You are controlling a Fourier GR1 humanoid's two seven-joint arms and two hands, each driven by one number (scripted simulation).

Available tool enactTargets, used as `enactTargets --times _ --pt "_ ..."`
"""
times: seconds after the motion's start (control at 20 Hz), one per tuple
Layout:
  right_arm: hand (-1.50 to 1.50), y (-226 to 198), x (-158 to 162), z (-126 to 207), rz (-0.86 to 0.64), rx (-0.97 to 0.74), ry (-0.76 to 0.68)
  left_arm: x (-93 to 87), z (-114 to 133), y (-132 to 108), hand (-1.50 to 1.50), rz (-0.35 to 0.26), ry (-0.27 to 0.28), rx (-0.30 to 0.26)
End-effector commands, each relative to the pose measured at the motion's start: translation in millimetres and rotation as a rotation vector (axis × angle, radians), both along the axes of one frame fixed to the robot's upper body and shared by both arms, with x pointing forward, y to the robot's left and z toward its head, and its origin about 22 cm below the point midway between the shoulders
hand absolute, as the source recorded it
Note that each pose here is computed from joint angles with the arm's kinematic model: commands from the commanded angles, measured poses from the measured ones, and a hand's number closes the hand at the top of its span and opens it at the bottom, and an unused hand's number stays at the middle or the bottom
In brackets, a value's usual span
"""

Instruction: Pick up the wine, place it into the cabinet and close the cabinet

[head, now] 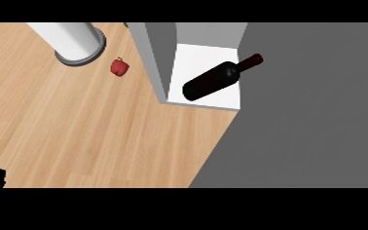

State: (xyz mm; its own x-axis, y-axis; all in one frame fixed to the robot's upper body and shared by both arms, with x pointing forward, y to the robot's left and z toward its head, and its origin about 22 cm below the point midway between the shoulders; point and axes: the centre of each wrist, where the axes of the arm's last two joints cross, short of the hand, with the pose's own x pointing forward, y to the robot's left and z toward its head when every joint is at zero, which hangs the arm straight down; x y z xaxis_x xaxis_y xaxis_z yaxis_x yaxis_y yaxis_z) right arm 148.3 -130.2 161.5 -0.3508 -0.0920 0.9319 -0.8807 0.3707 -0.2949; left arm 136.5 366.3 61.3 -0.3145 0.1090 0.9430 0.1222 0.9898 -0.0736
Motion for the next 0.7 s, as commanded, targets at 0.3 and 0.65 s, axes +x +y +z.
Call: enactTargets --times 0.3,0.65 --pt "1.5 28.0 31.5 -1.3 -0.172 0.057 0.07 2.9 2.1 -3.9 1.5 -0.043 -0.012 -0.008" --pt "1.5 37.7 77.0 14.5 -0.271 0.038 -0.007 8.7 5.5 -4.0 1.5 -0.076 -0.022 -0.014"
